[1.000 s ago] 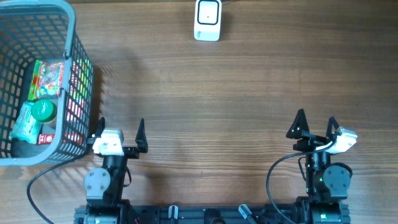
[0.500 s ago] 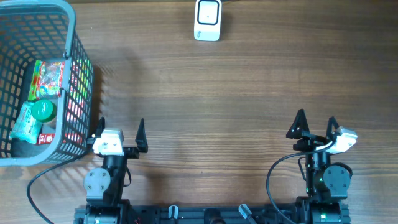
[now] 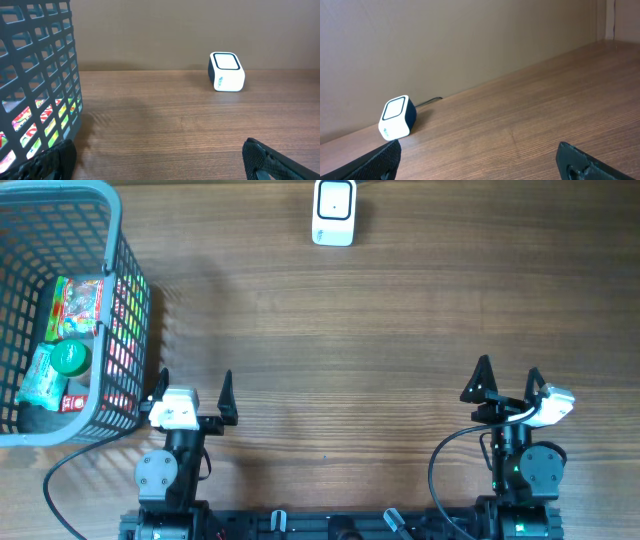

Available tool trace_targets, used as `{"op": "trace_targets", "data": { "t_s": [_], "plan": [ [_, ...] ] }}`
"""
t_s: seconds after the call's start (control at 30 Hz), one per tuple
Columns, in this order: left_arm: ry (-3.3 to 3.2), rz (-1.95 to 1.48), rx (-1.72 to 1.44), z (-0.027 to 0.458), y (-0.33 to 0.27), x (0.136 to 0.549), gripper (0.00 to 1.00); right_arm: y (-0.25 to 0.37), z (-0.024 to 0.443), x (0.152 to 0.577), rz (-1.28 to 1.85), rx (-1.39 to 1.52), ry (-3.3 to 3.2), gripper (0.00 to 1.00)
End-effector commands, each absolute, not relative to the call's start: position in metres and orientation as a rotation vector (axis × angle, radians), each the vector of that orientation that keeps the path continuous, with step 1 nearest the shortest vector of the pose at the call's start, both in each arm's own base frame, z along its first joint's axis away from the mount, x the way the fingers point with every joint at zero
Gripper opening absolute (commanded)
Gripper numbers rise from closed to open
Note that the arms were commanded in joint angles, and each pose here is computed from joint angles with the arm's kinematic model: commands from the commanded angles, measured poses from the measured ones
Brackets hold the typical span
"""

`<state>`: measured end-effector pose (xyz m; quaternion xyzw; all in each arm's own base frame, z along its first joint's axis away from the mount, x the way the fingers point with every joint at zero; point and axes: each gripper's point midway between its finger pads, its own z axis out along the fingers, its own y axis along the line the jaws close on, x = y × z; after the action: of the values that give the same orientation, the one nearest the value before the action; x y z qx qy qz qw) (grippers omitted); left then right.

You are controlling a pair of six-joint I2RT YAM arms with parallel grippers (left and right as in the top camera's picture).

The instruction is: Scan the item barcode

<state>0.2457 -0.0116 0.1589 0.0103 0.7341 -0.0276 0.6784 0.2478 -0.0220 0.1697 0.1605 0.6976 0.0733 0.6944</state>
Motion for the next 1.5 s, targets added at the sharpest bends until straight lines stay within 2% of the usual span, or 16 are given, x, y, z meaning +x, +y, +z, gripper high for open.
{"op": "trace_targets", "data": {
  "t_s": [0.0, 1.33, 1.47],
  "plan": [
    [1.653, -0.068, 0.018, 0.1550, -0.0113, 0.2462, 1.00, -0.0186, 0.1687, 0.2486, 0.163, 0.331, 1.567, 1.00],
    [1.653, -0.070, 0.018, 0.1553, -0.0116, 0.2462, 1.00, -0.0186, 0.1687, 0.2486, 0.163, 0.331, 1.567, 1.00],
    [1.653, -0.147, -0.039, 0.1556, -0.0142, 0.2460, 1.00, -0.0186, 0.1687, 0.2486, 0.163, 0.331, 1.567, 1.00]
  ]
}}
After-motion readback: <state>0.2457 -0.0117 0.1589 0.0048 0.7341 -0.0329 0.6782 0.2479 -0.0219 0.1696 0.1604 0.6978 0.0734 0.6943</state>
